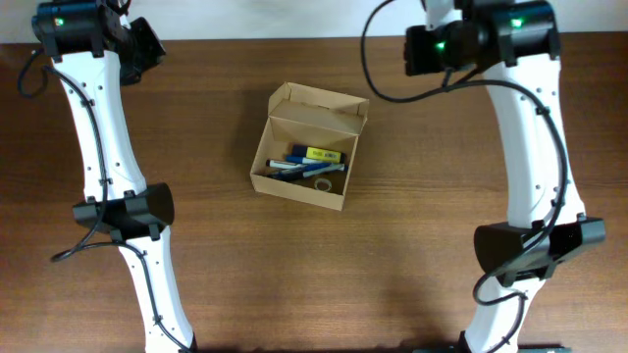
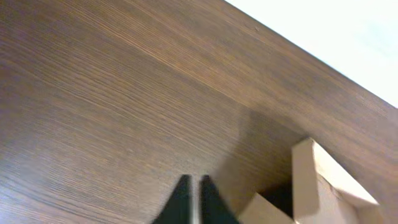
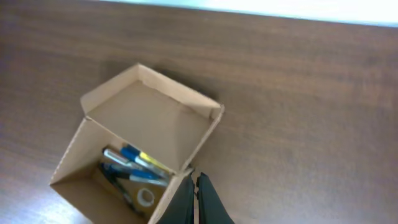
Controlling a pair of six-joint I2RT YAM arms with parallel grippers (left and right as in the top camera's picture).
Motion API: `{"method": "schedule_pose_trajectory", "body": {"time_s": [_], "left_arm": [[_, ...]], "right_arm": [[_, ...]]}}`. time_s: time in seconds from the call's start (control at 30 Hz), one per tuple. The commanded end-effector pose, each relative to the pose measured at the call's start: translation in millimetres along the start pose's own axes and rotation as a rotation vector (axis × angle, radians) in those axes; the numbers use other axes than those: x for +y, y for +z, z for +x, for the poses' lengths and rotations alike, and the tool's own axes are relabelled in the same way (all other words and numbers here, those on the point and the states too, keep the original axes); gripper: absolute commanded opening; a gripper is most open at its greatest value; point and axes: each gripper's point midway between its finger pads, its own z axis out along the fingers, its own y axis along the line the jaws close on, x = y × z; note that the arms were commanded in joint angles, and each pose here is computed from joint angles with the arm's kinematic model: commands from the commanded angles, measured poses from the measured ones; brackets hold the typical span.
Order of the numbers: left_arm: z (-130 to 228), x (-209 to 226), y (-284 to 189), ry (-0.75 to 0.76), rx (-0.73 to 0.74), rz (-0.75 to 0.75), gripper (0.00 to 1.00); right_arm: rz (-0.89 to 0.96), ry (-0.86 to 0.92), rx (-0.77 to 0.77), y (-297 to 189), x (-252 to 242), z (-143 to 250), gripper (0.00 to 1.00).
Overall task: Pack container
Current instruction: 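Move both grippers to the box's raised lid flaps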
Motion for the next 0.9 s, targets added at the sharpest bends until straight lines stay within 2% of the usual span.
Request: {"method": "schedule_pose_trajectory", "body": {"time_s": [0.0,0.27,0.43,0.67,0.87], "left_arm": [[16.6,-27.6,10.7,0.084,0.078,0.124,0.01],[61.7,-52.5,63.9,0.163,0.266,0.176,0.02],[72.0,-55.3,77.8,0.170,0.305,0.166,0.02],[71.6,-54.0,78.2,0.171,0.303,0.158,0.02],[70.9,-49.9,82.2,0.195,0.298,0.138,0.02]], "right_arm": [[-0.005,0.100,0.112,30.5,-20.8,20.2,0.04],[-0.073,0.257,0.393,116.4,-43.4,93.7,0.04],[-0.157,0.330,0.461,164.9,-37.1,131.9,0.04],[-0.464,0.298,0.366,206.1,13.8,134.4,0.04],[-0.535,0.199,0.251,215.5,37.6,111.7,0.04]]}}
